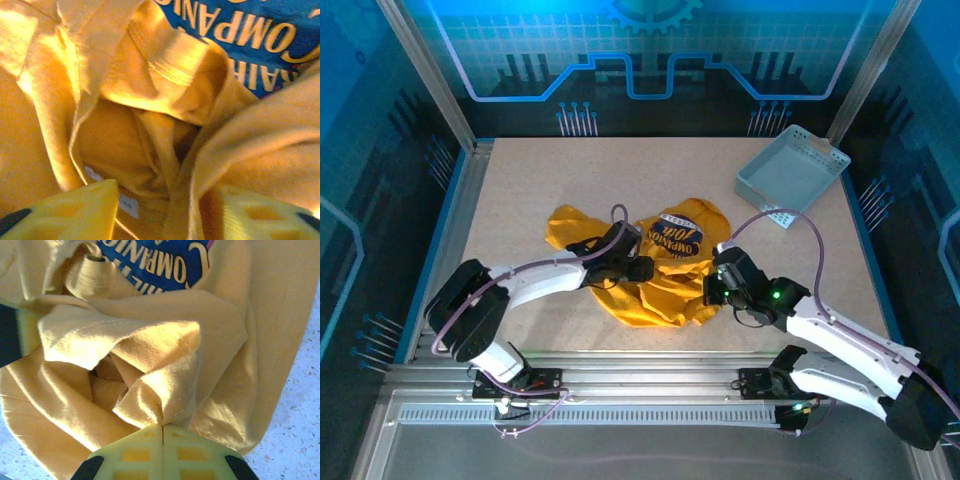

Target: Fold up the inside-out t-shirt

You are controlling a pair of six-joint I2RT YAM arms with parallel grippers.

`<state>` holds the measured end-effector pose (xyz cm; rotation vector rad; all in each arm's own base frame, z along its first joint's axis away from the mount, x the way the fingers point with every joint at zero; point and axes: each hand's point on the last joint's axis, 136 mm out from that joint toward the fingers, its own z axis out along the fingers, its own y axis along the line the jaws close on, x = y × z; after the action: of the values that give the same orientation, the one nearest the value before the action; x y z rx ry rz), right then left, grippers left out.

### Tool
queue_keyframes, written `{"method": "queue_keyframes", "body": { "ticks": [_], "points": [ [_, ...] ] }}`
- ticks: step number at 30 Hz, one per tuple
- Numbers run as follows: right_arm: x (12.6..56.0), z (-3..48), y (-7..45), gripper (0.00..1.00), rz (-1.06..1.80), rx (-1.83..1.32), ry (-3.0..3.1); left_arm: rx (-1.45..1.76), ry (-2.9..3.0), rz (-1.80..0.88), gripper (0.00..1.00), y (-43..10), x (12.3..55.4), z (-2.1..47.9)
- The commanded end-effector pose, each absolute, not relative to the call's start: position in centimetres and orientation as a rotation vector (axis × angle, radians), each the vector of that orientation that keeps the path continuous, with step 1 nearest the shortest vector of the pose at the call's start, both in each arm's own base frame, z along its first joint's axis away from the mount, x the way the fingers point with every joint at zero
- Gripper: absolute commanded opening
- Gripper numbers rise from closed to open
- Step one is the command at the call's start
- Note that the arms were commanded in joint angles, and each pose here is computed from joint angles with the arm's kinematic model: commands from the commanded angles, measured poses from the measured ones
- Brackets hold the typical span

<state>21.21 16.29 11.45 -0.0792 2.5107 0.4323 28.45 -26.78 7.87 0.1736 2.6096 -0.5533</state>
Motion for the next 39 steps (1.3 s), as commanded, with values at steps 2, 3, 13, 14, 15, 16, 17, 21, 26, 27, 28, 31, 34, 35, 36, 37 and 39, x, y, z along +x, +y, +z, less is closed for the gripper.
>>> {"method": "queue_keyframes", "body": {
  "ticks": [2,3,13,14,15,16,17,21,26,27,28,31,34,35,36,37,39],
  "points": [
    [21.5,11.6,16.8,0.0,0.475,-0.068,2.497,0.455,2.424,-0.455,0.66,-29.2,27.8,13.5],
    [21.6,11.7,16.8,0.0,0.477,-0.068,2.493,0.502,2.394,-0.422,0.69,-29.8,27.6,14.1],
    [21.7,14.0,17.6,0.0,0.541,-0.087,2.442,0.649,2.389,-0.205,0.78,-32.9,28.7,12.4],
    [21.6,14.3,17.6,0.0,0.545,-0.088,2.436,0.655,2.391,-0.2,0.76,-33.2,28.9,12.2],
    [21.6,14.4,17.6,0.0,0.551,-0.091,2.433,0.659,2.395,-0.195,0.76,-33.4,29.0,12.0],
    [21.6,14.6,17.6,0.0,0.549,-0.092,2.432,0.667,2.394,-0.197,0.76,-33.7,29.1,12.0],
    [21.6,14.7,17.6,0.0,0.545,-0.09,2.433,0.671,2.388,-0.192,0.77,-33.9,29.2,12.1],
    [21.7,15.3,17.8,0.0,0.549,-0.1,2.428,0.683,2.371,-0.207,0.83,-34.4,29.2,12.6],
    [22.0,15.7,17.6,0.0,0.51,-0.106,2.431,0.692,2.336,-0.234,0.92,-34.7,28.7,13.4],
    [21.9,15.8,17.7,0.0,0.513,-0.111,2.43,0.685,2.341,-0.215,0.92,-34.6,28.9,13.2],
    [21.9,15.9,17.9,0.0,0.521,-0.121,2.427,0.671,2.353,-0.171,0.9,-34.2,29.3,12.8],
    [21.8,16.4,17.9,0.0,0.524,-0.125,2.418,0.619,2.393,-0.047,0.81,-33.1,30.5,11.6],
    [21.7,16.4,17.6,0.0,0.491,-0.125,2.423,0.541,2.395,-0.02,0.62,-32.0,31.3,12.2],
    [21.8,16.1,17.2,0.0,0.457,-0.117,2.435,0.53,2.383,-0.023,0.58,-31.8,31.5,12.7],
    [21.9,15.7,16.7,0.0,0.406,-0.109,2.452,0.528,2.361,-0.031,0.54,-31.8,31.6,13.5],
    [22.1,15.2,16.1,0.0,0.344,-0.101,2.473,0.525,2.348,-0.036,0.48,-31.7,31.6,14.3],
    [22.4,14.5,15.4,0.0,0.25,-0.105,2.505,0.527,2.326,-0.041,0.37,-31.6,31.6,15.4]
  ]
}}
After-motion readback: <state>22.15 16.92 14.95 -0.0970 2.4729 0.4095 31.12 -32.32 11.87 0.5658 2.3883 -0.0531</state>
